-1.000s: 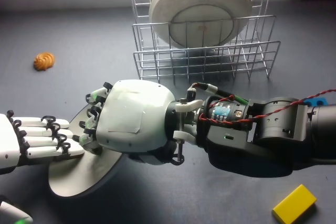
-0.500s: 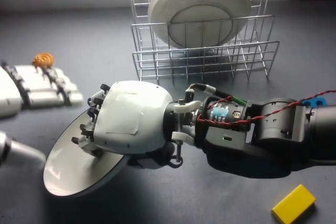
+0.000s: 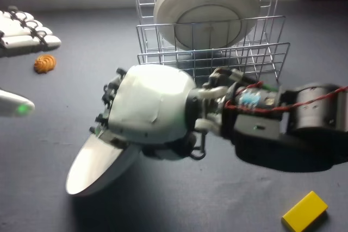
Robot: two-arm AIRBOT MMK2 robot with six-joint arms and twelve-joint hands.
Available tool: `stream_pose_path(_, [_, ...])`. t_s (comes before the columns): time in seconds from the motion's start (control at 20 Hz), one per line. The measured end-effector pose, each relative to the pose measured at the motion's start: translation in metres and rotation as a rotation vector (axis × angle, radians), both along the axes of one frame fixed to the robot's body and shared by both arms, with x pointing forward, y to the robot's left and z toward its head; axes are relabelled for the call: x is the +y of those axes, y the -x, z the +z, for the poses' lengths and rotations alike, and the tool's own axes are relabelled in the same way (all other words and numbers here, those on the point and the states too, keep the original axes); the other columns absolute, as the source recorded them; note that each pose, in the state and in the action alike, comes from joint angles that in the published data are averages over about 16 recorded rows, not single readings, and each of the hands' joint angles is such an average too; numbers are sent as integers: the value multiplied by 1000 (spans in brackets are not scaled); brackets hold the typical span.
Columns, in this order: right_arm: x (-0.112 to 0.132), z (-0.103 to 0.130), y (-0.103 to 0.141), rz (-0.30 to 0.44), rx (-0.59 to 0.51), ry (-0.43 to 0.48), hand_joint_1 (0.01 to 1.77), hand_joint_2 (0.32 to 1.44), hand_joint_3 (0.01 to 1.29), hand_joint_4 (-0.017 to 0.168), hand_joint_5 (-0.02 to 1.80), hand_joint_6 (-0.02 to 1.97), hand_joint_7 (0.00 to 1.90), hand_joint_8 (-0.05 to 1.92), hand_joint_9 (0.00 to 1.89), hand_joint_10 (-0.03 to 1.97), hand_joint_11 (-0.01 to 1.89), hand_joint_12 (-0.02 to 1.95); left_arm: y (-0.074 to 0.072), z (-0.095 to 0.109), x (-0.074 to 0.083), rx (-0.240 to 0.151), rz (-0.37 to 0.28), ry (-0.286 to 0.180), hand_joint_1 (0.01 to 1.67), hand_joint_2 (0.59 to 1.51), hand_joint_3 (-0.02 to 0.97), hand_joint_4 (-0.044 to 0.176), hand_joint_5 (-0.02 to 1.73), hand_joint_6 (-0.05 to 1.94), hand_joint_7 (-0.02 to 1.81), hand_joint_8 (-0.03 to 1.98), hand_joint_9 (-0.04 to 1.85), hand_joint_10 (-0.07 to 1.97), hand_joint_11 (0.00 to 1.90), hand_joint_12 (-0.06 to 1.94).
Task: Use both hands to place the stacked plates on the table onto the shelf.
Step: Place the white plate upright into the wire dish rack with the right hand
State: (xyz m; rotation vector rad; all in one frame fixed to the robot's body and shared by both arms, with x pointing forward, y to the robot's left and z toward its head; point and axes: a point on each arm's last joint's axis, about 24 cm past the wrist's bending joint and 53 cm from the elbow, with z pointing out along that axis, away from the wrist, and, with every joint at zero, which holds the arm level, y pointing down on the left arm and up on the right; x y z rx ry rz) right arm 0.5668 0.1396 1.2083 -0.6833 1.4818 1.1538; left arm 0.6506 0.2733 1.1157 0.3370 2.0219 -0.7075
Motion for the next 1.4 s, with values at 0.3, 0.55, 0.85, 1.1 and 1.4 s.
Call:
stream_pose_path(0.3, [-31, 44, -5, -34, 3, -59, 1312, 1002, 11, -2, 884, 982, 1005, 888, 900, 1234, 666, 1548, -13, 15, 12, -40, 50, -19, 23, 1082, 18, 8, 61, 16, 56, 18, 51, 9, 37, 38])
stream_pose_path(0.55, [-61, 81, -18, -74, 73, -157, 1324, 1010, 11, -2, 891, 1033, 1027, 903, 906, 1232, 679, 1542, -17, 21, 17, -56, 61, -30, 23, 1081, 19, 8, 64, 16, 55, 18, 51, 9, 38, 46])
stream_pose_path(0.85, [-100, 117, -50, -132, 273, -343, 1332, 1009, 10, -2, 877, 1052, 1023, 917, 903, 1238, 693, 1547, -17, 22, 20, -62, 56, -44, 23, 1081, 19, 8, 67, 16, 54, 18, 51, 9, 32, 52])
stream_pose_path(1.1, [-128, 136, -76, -165, 450, -497, 1341, 1009, 10, -2, 870, 1047, 1018, 921, 899, 1247, 689, 1571, -12, 22, 17, -64, 24, -47, 22, 1081, 19, 8, 68, 16, 53, 18, 47, 9, 27, 57])
stream_pose_path(1.4, [-151, 142, -102, -203, 586, -612, 1351, 1009, 10, -3, 871, 1040, 1016, 911, 899, 1246, 671, 1593, 5, 24, 0, -74, -88, -40, 23, 1081, 19, 8, 69, 16, 51, 18, 43, 9, 21, 57])
